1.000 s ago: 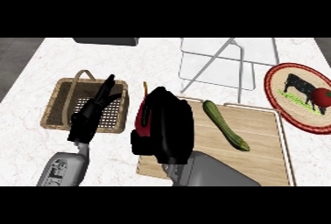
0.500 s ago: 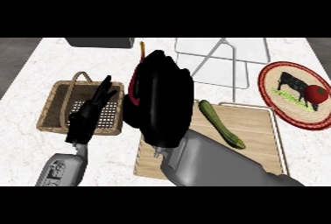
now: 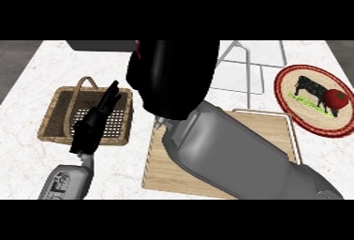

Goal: Pick the pear from the tray and place it in the tiered shelf

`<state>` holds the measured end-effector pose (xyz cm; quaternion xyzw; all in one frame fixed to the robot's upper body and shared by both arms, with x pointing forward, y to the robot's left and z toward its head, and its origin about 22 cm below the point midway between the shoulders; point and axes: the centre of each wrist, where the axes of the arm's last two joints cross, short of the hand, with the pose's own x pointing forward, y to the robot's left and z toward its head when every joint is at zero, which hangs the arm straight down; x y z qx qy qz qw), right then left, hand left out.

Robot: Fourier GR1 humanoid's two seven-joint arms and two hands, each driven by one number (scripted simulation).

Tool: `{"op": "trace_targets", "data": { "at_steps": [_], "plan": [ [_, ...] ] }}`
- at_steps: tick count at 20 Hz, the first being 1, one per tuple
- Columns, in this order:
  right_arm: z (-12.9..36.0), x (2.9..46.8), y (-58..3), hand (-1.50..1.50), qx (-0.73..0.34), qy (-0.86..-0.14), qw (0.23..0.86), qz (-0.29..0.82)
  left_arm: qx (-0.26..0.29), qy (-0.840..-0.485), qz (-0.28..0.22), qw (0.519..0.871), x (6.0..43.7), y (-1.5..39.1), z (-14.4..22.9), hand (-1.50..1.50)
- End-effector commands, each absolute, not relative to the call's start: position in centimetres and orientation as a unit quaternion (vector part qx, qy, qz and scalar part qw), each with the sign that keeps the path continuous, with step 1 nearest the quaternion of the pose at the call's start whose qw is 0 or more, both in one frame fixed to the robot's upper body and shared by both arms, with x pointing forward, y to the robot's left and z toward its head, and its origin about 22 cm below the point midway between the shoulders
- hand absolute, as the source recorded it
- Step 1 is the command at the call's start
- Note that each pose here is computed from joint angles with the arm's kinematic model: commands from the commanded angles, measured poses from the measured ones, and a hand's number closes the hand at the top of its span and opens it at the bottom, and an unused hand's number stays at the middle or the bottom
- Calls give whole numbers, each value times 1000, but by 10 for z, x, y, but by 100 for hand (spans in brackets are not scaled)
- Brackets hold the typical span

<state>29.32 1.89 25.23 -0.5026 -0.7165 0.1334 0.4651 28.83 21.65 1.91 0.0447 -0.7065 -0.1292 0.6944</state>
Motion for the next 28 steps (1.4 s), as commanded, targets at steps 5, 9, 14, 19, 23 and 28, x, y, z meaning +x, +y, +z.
{"op": "trace_targets", "data": {
  "at_steps": [5,9,14,19,23,28],
  "plan": [
    [303,300,28,150,-556,-646,521,41,51,-703,-120,699,294,226,15,0],
    [306,309,29,150,-577,-634,513,31,43,-706,-117,697,283,222,15,0],
    [325,317,27,150,-594,-629,500,33,50,-708,-125,693,291,232,17,0],
    [334,333,23,150,-627,-618,470,56,37,-704,-118,700,288,223,17,0],
    [319,361,15,150,-638,-607,471,55,39,-711,-124,691,277,214,26,0],
    [287,384,-5,150,-662,-610,425,98,47,-705,-121,697,279,197,15,0]
  ]
}}
